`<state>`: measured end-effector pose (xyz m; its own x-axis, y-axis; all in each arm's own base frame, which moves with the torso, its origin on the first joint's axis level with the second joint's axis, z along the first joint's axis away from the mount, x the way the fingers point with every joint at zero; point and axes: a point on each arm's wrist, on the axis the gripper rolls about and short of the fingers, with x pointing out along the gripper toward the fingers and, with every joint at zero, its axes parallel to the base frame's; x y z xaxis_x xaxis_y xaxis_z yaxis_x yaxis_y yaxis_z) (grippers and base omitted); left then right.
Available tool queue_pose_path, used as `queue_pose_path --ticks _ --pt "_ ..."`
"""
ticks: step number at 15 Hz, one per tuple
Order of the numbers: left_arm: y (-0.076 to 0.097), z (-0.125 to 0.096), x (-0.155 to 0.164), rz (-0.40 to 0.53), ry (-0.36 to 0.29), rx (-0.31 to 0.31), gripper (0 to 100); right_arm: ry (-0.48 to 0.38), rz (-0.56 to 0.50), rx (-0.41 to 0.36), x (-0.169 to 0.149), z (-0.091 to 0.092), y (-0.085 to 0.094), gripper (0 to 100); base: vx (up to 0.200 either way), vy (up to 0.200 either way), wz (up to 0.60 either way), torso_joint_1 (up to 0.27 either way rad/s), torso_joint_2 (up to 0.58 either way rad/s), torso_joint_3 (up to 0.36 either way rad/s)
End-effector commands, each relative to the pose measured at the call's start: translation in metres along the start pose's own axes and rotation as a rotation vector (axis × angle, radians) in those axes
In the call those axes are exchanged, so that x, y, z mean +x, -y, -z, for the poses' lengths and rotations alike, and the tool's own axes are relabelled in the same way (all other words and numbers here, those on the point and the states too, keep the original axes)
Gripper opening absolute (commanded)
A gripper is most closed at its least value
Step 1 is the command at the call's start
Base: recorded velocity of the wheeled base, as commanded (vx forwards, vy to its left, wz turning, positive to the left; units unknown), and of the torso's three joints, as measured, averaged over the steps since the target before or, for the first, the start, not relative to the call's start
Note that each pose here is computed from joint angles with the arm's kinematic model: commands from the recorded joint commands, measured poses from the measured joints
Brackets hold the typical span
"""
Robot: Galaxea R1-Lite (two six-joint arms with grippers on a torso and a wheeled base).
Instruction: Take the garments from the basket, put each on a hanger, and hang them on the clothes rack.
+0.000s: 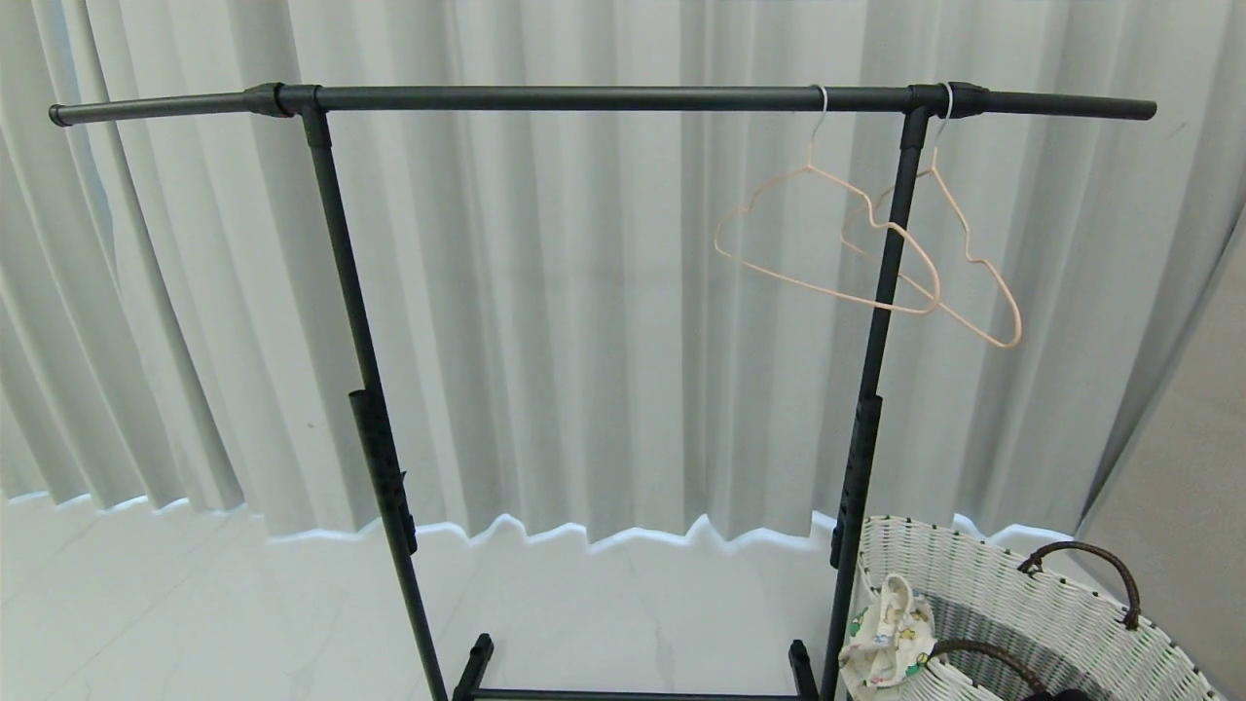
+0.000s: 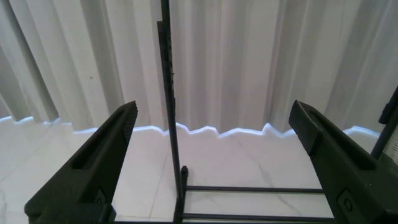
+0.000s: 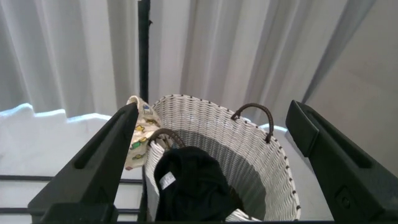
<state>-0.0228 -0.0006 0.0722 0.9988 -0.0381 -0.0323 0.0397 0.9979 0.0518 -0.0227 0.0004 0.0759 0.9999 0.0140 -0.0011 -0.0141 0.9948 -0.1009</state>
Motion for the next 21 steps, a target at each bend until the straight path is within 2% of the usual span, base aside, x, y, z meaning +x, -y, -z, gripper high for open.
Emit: queue_pose_path --ticks 1,3,4,5,6,7,8,9,10,11,12,13,15,16,17,18,21 --pt "0.000 0.000 0.000 0.000 0.000 0.001 100 0.001 0.002 -0.002 0.000 0.000 0.000 100 0.000 0.000 0.00 0.000 0.00 0.000" --pt "0.000 0.000 0.000 0.000 0.000 0.001 100 0.023 0.001 0.004 -0.001 -0.003 0.000 100 0.000 0.000 0.00 0.000 0.00 0.000" --pt "0.000 0.000 0.000 0.000 0.000 -0.001 100 0.076 -0.057 0.016 -0.004 -0.032 0.003 100 0.000 0.000 0.00 0.000 0.00 0.000" --pt "0.000 0.000 0.000 0.000 0.000 -0.001 100 0.050 -0.117 0.077 0.002 -0.064 0.006 100 0.000 0.000 0.00 0.000 0.00 0.000" --pt "0.000 0.000 0.000 0.000 0.000 0.001 100 0.008 -0.145 0.089 0.014 -0.090 0.008 100 0.000 0.000 0.00 0.000 0.00 0.000" --pt "0.000 0.000 0.000 0.000 0.000 0.001 100 -0.117 -0.159 0.057 0.033 -0.098 0.008 100 0.000 0.000 0.00 0.000 0.00 0.000" --pt "0.000 0.000 0.000 0.000 0.000 -0.001 100 -0.278 -0.152 -0.027 0.059 -0.105 0.008 100 0.000 0.000 0.00 0.000 0.00 0.000" --pt "0.000 0.000 0.000 0.000 0.000 0.001 100 -0.365 -0.126 -0.074 0.072 -0.105 0.009 100 0.000 0.000 0.00 0.000 0.00 0.000" --pt "0.000 0.000 0.000 0.000 0.000 0.001 100 -0.586 -0.043 -0.233 0.110 -0.097 0.014 100 0.000 0.000 0.00 0.000 0.00 0.000" --pt "0.000 0.000 0.000 0.000 0.000 -0.001 100 -0.699 -0.028 -0.321 0.130 -0.087 0.017 100 0.000 0.000 0.00 0.000 0.00 0.000" --pt "0.000 0.000 0.000 0.000 0.000 0.001 100 -0.741 -0.044 -0.350 0.140 -0.081 0.017 100 0.000 0.000 0.00 0.000 0.00 0.000" --pt "0.000 0.000 0.000 0.000 0.000 0.001 100 -0.820 -0.080 -0.387 0.158 -0.067 0.017 100 0.000 0.000 0.00 0.000 0.00 0.000" --pt "0.000 0.000 0.000 0.000 0.000 0.001 100 -0.936 -0.143 -0.423 0.173 -0.046 0.015 100 0.000 0.000 0.00 0.000 0.00 0.000" --pt "0.000 0.000 0.000 0.000 0.000 0.001 100 -0.971 -0.162 -0.432 0.176 -0.039 0.014 100 0.000 0.000 0.00 0.000 0.00 0.000" --pt "0.000 0.000 0.000 0.000 0.000 0.001 100 -1.033 -0.191 -0.435 0.182 -0.021 0.013 100 0.000 0.000 0.00 0.000 0.00 0.000" --pt "0.000 0.000 0.000 0.000 0.000 -0.001 100 -1.054 -0.202 -0.434 0.185 -0.008 0.011 100 0.000 0.000 0.00 0.000 0.00 0.000" --pt "0.000 0.000 0.000 0.000 0.000 0.001 100 -1.058 -0.263 -0.417 0.188 0.021 0.005 100 0.000 0.000 0.00 0.000 0.00 0.000"
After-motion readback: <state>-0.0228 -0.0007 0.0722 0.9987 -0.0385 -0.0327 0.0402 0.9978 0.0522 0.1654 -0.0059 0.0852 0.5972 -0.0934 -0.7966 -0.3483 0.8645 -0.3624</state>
